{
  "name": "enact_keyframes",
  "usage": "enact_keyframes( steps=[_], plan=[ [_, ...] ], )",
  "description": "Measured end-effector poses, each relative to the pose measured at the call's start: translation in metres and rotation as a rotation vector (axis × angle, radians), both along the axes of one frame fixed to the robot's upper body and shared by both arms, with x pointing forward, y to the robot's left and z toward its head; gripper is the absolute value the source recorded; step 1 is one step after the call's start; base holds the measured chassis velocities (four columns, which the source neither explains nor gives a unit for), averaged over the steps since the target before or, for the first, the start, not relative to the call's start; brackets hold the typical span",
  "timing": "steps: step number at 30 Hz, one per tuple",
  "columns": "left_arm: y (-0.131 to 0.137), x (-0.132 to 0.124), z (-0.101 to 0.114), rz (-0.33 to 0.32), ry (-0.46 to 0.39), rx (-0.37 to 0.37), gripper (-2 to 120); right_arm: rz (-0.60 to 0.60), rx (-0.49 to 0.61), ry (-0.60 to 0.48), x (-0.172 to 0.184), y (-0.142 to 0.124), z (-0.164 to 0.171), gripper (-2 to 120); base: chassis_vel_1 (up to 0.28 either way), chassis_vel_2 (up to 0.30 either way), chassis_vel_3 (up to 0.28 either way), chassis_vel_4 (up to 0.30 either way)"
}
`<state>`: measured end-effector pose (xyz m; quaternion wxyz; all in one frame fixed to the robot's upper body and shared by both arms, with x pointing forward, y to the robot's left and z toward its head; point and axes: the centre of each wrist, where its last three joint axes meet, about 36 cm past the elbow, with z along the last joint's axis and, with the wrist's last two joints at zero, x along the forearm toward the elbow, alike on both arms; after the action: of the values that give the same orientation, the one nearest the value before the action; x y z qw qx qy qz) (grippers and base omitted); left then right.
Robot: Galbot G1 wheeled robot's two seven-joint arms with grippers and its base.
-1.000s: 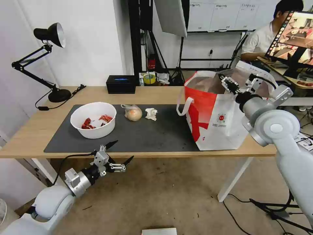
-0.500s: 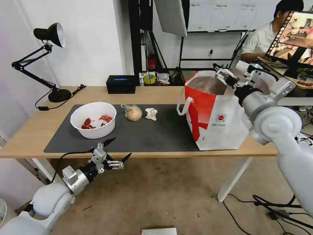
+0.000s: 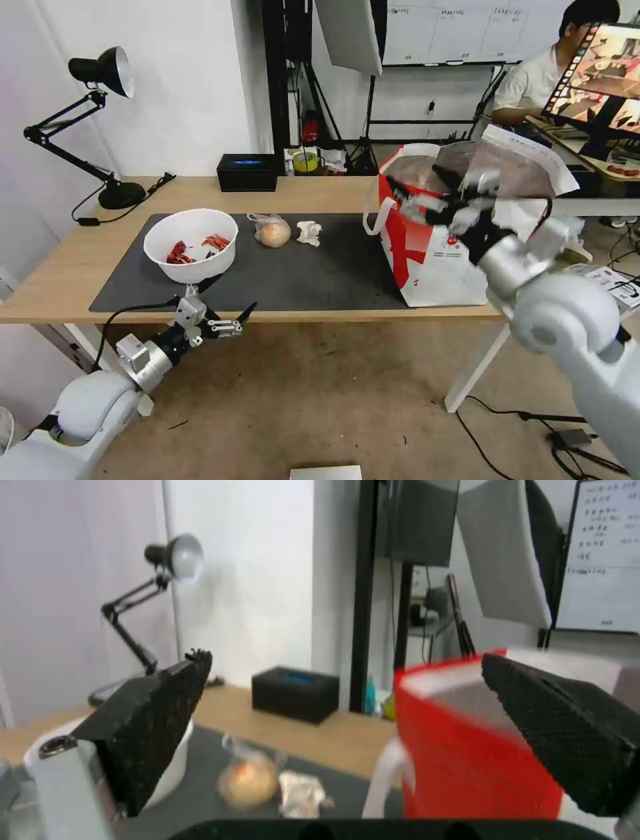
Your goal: Pick up the trash from the table and place it into the takeout bag.
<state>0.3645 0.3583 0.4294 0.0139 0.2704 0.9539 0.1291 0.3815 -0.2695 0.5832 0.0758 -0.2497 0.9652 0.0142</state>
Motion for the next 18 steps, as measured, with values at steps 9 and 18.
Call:
enact_keyframes(
  steps=[9, 18],
  plan=[
    [0.006, -0.020, -0.010, 0.181, -0.002, -0.009, 100, -0.082, -0.079, 0.022, -0.042, 0.002, -0.056, 100, 0.000, 0.000, 0.000, 0.000],
    [0.018, -0.046, -0.026, 0.319, 0.061, -0.070, 100, -0.208, -0.026, 0.097, -0.087, 0.004, -0.124, 100, 0.000, 0.000, 0.000, 0.000]
  ],
)
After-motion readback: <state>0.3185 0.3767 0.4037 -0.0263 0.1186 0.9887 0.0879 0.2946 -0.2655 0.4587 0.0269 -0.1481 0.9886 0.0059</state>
